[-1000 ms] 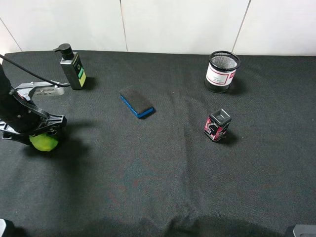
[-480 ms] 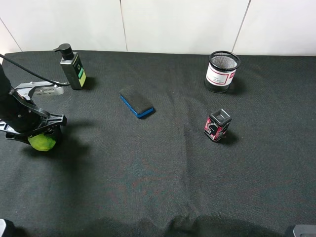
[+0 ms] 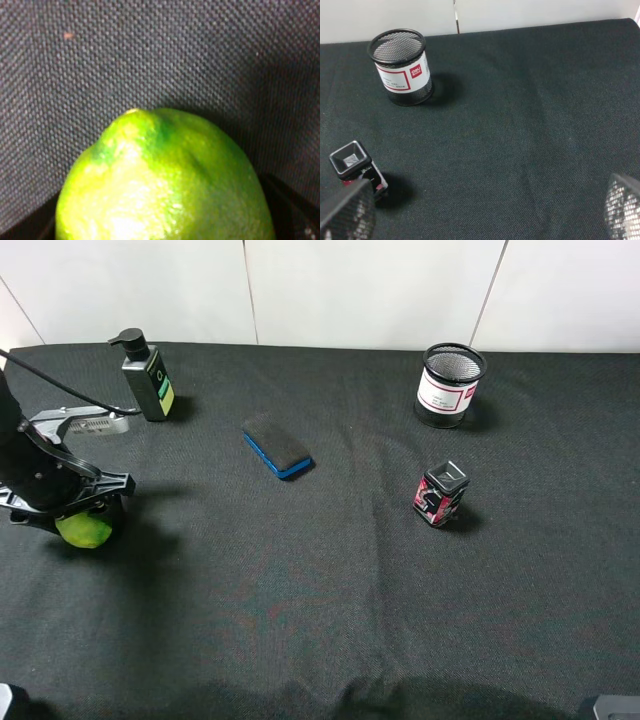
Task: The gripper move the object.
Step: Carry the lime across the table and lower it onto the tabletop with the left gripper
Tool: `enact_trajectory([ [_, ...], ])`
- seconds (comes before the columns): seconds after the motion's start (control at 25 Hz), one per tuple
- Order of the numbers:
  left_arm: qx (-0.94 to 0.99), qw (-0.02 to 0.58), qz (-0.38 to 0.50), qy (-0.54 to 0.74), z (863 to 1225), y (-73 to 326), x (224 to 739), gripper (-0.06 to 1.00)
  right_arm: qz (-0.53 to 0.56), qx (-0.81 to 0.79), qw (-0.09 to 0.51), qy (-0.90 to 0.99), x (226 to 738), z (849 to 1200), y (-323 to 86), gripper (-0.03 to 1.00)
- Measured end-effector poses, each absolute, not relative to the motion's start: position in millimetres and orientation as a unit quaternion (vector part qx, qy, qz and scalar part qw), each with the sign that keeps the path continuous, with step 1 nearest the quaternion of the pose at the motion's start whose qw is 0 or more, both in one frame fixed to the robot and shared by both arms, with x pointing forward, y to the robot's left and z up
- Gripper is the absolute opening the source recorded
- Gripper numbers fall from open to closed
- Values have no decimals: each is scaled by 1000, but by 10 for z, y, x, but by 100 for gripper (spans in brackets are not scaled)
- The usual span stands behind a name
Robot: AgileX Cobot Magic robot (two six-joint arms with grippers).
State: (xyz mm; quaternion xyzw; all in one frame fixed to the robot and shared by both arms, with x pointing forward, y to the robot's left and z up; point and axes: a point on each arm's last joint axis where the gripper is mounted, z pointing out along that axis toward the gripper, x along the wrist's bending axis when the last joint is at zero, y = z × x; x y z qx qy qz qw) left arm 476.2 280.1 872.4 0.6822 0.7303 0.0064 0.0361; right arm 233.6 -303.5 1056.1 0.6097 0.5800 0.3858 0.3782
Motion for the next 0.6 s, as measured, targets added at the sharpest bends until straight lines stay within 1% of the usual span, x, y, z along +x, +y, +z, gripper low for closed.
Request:
enact_trajectory([
  [0.16, 683, 29, 0, 730, 8746, 2801, 4735, 64, 386, 610, 378, 580, 2336, 10561, -3035, 69],
  [0.44, 684, 47, 11, 728, 9019, 2801, 4677, 64, 386, 610, 378, 580, 2336, 10561, -3035, 69],
  [0.6, 685, 46, 7, 727, 9148, 2802, 4611, 64, 386, 610, 378, 580, 2336, 10561, -3035, 69],
])
